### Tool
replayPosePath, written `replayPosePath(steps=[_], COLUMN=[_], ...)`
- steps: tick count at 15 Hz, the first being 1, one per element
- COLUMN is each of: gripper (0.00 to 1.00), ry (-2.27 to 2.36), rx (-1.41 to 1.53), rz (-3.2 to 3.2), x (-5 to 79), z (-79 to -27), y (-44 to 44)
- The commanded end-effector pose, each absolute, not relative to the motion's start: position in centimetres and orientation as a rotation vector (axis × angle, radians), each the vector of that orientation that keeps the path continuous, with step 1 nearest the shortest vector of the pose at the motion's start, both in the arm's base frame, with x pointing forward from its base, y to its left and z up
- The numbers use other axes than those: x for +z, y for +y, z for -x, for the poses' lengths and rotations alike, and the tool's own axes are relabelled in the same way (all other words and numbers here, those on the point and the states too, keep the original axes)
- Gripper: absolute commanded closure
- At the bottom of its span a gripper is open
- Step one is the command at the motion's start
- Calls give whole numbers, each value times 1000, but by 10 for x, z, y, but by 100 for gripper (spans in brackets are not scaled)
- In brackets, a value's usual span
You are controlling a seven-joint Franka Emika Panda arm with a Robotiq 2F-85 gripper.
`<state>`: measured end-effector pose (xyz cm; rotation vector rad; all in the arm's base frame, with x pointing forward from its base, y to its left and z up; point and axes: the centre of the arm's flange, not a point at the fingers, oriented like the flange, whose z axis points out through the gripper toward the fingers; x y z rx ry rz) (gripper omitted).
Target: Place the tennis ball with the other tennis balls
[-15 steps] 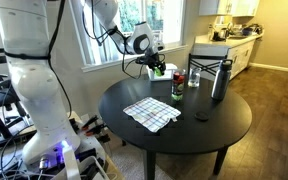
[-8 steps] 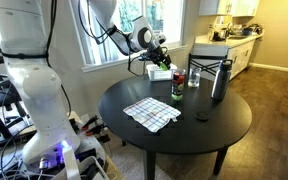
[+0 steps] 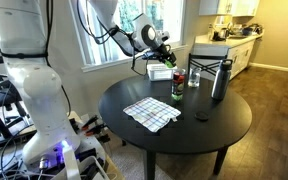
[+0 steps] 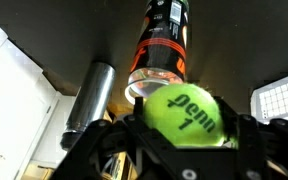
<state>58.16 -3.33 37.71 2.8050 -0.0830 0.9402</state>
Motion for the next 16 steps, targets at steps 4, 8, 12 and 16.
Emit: replayPosePath(steps=[4, 8, 12, 16], gripper=[57, 57, 57, 57], ry=[-177, -212, -241, -246], rx=[1024, 1025, 1038, 1048], rz=[-2775, -2797, -2804, -2794], x=[374, 366, 352, 349], z=[-602, -621, -633, -638], y=[-45, -53, -48, -48])
